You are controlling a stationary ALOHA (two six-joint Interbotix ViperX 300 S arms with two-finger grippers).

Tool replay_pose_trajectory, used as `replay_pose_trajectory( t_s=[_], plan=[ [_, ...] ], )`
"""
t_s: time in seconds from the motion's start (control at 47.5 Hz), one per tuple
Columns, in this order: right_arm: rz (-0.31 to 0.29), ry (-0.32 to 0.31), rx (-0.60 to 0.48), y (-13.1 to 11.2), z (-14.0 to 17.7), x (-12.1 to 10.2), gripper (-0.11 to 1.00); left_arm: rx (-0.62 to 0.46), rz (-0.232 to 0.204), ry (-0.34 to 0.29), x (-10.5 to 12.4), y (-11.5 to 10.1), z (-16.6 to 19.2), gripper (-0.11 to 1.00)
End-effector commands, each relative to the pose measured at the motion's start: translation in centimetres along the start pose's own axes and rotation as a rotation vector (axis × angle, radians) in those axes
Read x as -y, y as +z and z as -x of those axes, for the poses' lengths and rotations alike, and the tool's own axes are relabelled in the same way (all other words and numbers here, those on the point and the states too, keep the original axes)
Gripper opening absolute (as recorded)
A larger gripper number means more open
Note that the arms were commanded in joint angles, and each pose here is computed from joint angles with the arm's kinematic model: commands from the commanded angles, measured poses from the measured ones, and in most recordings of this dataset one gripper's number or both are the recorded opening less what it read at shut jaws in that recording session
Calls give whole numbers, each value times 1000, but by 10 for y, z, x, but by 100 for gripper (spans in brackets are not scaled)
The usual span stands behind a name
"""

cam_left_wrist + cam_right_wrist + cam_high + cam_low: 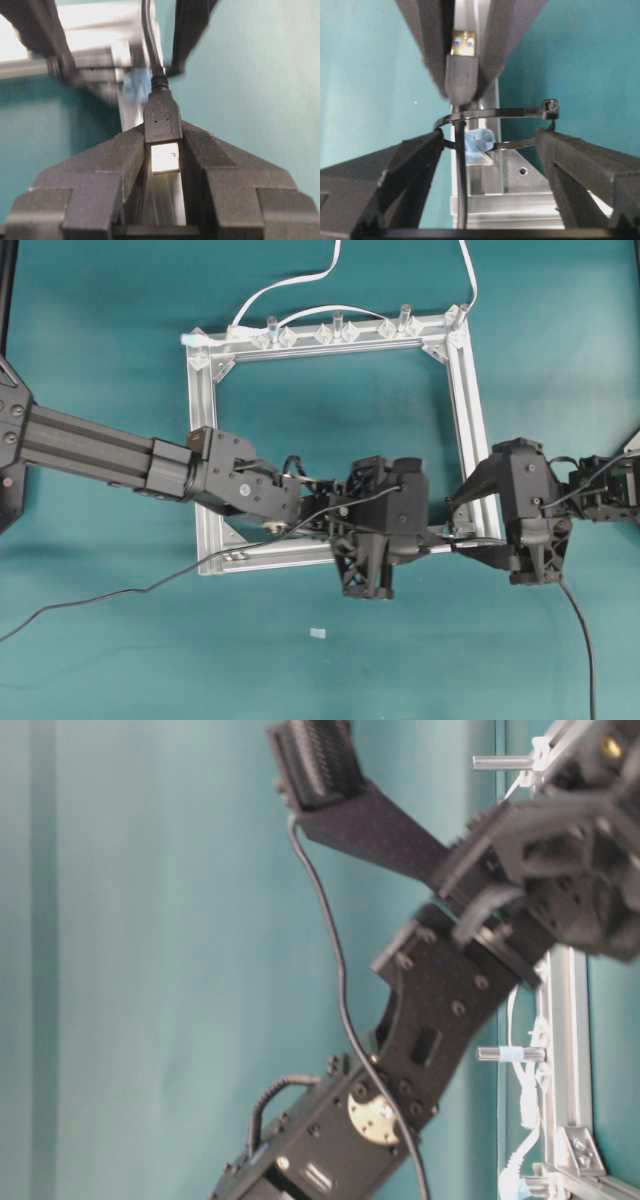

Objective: Insert the wire through the string loop located on the right side.
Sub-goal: 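Pull the cable leftward through the loop with the left gripper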

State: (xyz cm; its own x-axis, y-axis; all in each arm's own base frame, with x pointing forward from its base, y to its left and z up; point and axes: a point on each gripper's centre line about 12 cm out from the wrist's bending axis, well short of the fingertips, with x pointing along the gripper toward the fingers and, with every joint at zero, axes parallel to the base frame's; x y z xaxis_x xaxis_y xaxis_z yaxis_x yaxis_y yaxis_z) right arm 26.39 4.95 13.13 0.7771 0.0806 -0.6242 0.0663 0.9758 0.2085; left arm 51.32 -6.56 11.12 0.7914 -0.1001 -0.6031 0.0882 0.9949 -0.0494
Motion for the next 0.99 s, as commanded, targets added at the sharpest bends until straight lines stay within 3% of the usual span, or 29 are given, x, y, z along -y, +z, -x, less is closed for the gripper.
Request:
replay_pose_trajectory(
  t_s=[0.0, 0.485, 0.969],
  plan=[
    [0, 4, 24, 6, 1, -1, 95, 35, -3, -7, 4, 20, 29, 22],
    [2, 6, 22, 6, 1, -2, 95, -109, -28, -44, 24, -28, 93, 22],
    [6, 11, 20, 5, 1, -4, 95, -172, -38, -62, 30, -48, 141, 22]
  ],
)
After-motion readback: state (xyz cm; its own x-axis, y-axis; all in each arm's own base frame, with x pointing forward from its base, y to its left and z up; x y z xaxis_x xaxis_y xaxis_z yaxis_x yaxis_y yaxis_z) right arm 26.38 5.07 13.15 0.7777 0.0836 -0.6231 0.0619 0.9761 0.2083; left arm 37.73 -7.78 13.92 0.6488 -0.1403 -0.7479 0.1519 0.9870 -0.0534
